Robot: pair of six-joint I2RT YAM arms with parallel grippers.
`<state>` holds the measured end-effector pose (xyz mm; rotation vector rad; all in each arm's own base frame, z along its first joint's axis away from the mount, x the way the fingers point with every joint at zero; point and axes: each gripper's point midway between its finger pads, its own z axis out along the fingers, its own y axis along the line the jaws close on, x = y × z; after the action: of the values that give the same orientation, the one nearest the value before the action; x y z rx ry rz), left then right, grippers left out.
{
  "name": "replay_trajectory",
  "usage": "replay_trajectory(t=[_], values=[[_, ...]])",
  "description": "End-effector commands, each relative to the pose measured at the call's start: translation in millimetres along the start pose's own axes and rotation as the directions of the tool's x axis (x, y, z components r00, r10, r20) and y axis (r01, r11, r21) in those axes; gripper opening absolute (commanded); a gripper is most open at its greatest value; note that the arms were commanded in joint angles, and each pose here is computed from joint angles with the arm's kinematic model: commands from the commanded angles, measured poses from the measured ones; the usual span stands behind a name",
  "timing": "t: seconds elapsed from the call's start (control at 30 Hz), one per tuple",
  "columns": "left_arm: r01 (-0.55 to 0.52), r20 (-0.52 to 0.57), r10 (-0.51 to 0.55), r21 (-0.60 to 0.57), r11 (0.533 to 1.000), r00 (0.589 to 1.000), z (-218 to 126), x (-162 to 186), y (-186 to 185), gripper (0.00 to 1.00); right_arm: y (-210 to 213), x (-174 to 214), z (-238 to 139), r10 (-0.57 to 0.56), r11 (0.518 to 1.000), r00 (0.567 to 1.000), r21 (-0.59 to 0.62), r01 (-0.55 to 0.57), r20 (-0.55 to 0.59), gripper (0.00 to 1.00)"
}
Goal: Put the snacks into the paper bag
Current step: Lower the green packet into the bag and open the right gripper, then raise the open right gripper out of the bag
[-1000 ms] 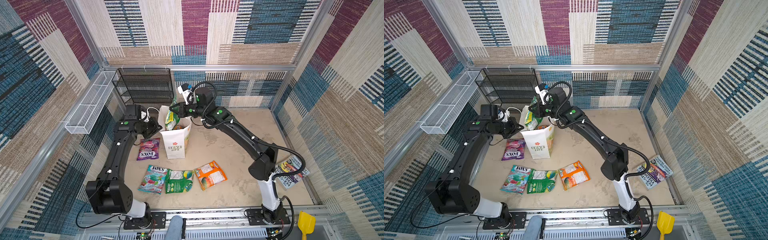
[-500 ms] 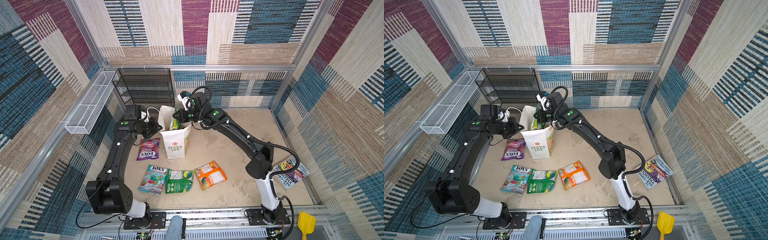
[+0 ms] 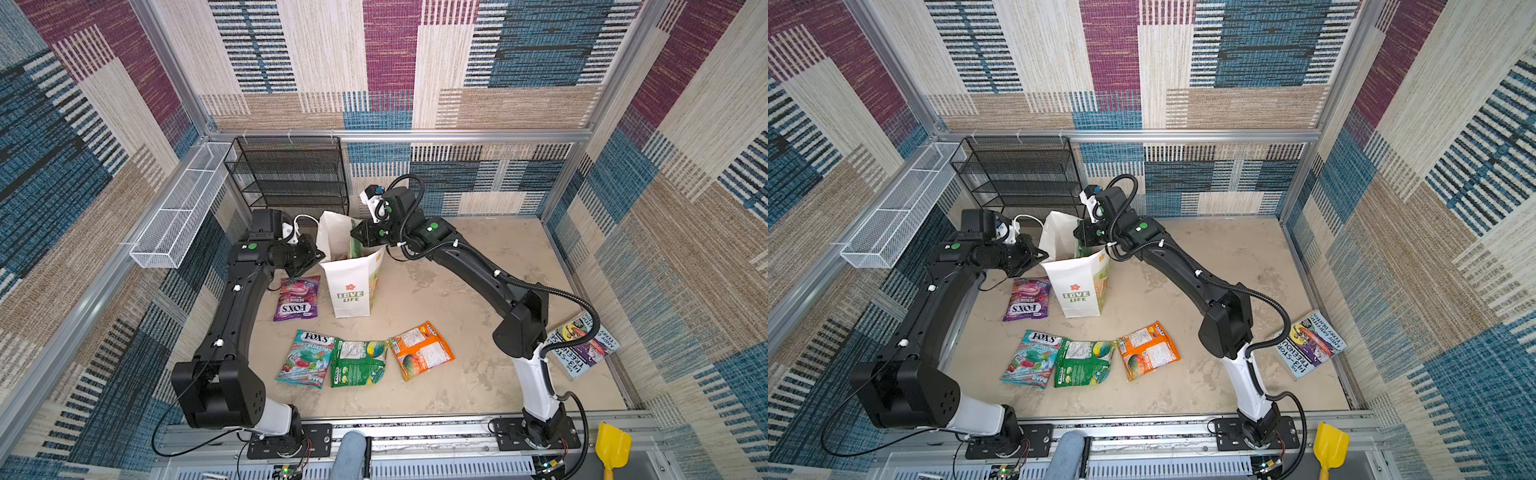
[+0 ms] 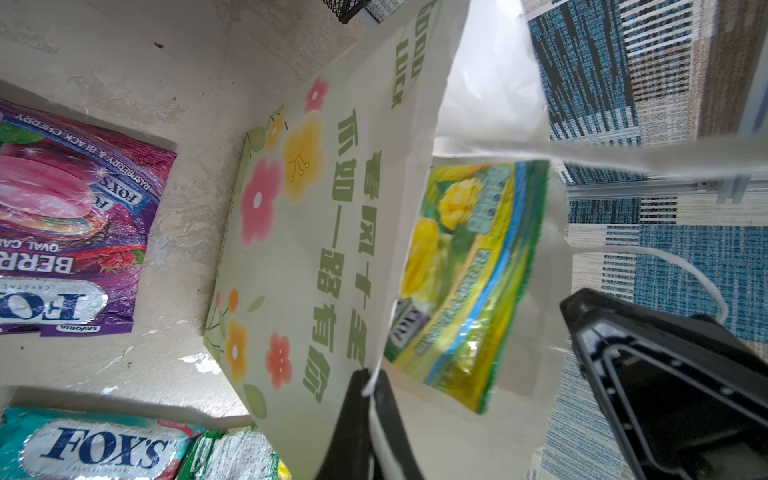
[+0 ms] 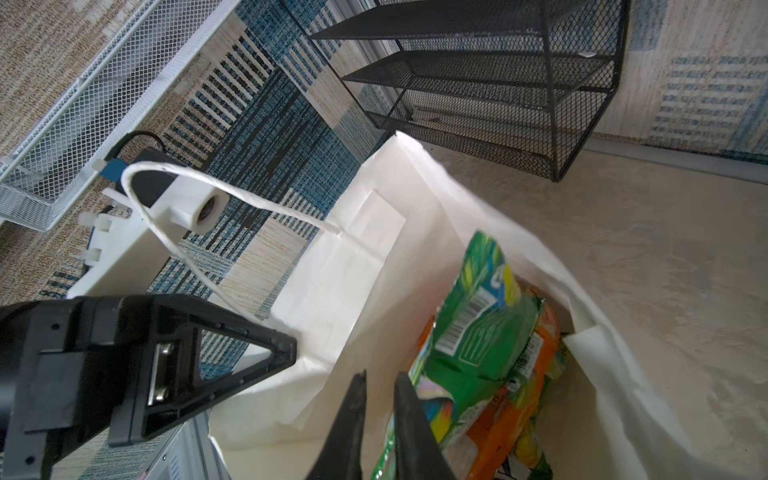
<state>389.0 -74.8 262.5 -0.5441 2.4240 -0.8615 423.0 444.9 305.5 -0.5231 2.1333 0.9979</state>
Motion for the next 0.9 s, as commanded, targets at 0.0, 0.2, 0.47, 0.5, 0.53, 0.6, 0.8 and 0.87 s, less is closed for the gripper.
replay_trajectory(t=[0.0,0.2,0.47,0.5,0.53,0.6,0.8,0.87], values=[[-0.017,0.022,0.016,0.04,0.999,1.0,0,-6,-9,0.03,-4,-4,-1,-0.002,1.0,1.0,0.025,0.001,0.021,0.2],[-0.011,0.017,0.011,0.038,0.999,1.0,1,-6,-8,0.03,14,-25,-26,-0.021,1.0,0.996,0.0,0.021,0.089,0.29],[-0.008,0.012,0.008,0.036,0.999,1.0,3,-6,-7,0.03,40,-57,-89,-0.104,0.995,0.973,0.018,0.102,0.207,0.62],[-0.009,0.012,0.009,0.036,0.999,1.0,4,-6,-7,0.03,39,-60,-97,-0.113,0.994,0.969,0.036,0.107,0.22,0.66],[-0.007,0.011,0.007,0.036,0.999,1.0,4,-6,-6,0.03,38,-61,-104,-0.123,0.992,0.966,0.058,0.113,0.227,0.71],[-0.006,0.009,0.006,0.037,0.999,1.0,4,-5,-7,0.03,27,-62,-114,-0.126,0.989,0.965,0.108,0.103,0.229,0.76],[-0.007,0.01,0.007,0.037,0.999,1.0,4,-5,-7,0.03,-19,-40,-124,-0.067,0.976,0.976,0.216,0.022,0.206,0.84],[-0.006,0.01,0.006,0.037,0.999,1.0,4,-5,-6,0.03,-28,-31,-120,-0.041,0.977,0.981,0.213,0.0,0.191,0.83]])
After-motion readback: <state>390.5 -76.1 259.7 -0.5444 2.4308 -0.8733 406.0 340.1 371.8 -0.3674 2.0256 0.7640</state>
